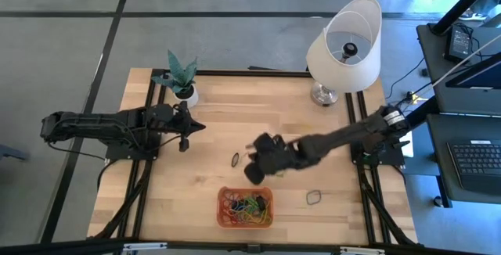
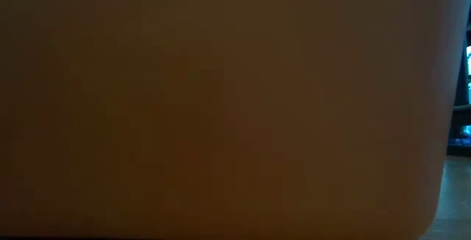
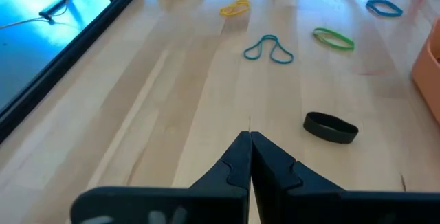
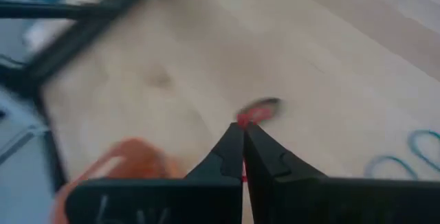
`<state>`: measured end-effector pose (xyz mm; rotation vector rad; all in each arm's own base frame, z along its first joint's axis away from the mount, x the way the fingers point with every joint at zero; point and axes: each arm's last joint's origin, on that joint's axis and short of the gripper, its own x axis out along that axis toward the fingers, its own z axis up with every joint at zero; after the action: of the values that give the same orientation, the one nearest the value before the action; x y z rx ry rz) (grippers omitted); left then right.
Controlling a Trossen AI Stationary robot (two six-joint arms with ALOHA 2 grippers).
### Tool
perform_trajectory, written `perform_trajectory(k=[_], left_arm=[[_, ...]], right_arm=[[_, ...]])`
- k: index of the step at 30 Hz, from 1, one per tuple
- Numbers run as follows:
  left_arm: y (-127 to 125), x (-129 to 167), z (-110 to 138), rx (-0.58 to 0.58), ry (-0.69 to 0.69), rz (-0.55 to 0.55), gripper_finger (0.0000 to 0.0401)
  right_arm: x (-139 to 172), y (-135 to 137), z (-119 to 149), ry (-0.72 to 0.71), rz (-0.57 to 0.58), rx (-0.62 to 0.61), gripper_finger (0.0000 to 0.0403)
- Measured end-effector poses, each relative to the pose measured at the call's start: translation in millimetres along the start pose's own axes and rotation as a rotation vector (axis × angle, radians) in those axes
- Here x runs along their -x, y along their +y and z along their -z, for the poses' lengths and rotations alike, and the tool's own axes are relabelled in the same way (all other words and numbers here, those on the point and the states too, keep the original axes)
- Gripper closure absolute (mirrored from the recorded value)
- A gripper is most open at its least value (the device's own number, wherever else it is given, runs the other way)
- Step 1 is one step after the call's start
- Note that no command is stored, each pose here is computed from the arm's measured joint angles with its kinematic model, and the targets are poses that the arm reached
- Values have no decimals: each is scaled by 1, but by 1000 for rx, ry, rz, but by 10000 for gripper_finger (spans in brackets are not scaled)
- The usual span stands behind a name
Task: Pick and place rubber bands into bin
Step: Put the red rubber band into the bin
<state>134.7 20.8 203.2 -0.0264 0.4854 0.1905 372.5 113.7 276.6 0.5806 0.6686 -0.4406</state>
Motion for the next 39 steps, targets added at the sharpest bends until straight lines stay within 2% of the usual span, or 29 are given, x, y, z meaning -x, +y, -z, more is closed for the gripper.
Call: perform_trajectory(k=[3, 7, 10, 15, 22, 25, 28, 31, 39], left_arm=[[0, 0, 0, -1, 4, 11, 399], [-1, 0, 0, -1, 4, 19, 399], [-1, 0, 1, -1, 7, 19, 399], [-1, 0, 2, -1, 17, 19, 399], [-1, 0, 2, -2, 19, 21, 399], [-1, 0, 2, -2, 19, 21, 399], [-1, 0, 2, -2, 19, 21, 399], [-1, 0, 2, -2, 20, 21, 399], [-1, 0, 2, -3, 23, 21, 399]], right_arm=[[21, 27, 7, -68, -77, 9, 402], [36, 55, 25, -58, -154, 46, 403], [35, 73, 44, -6, -189, 84, 403], [19, 93, 72, 122, -219, 18, 403], [-25, 89, 109, 256, -92, -15, 403], [-44, 84, 118, 306, -54, -34, 403], [-55, 80, 120, 401, -48, -106, 396], [-57, 78, 121, 452, -44, -133, 375], [-49, 78, 115, 459, -44, -129, 301]])
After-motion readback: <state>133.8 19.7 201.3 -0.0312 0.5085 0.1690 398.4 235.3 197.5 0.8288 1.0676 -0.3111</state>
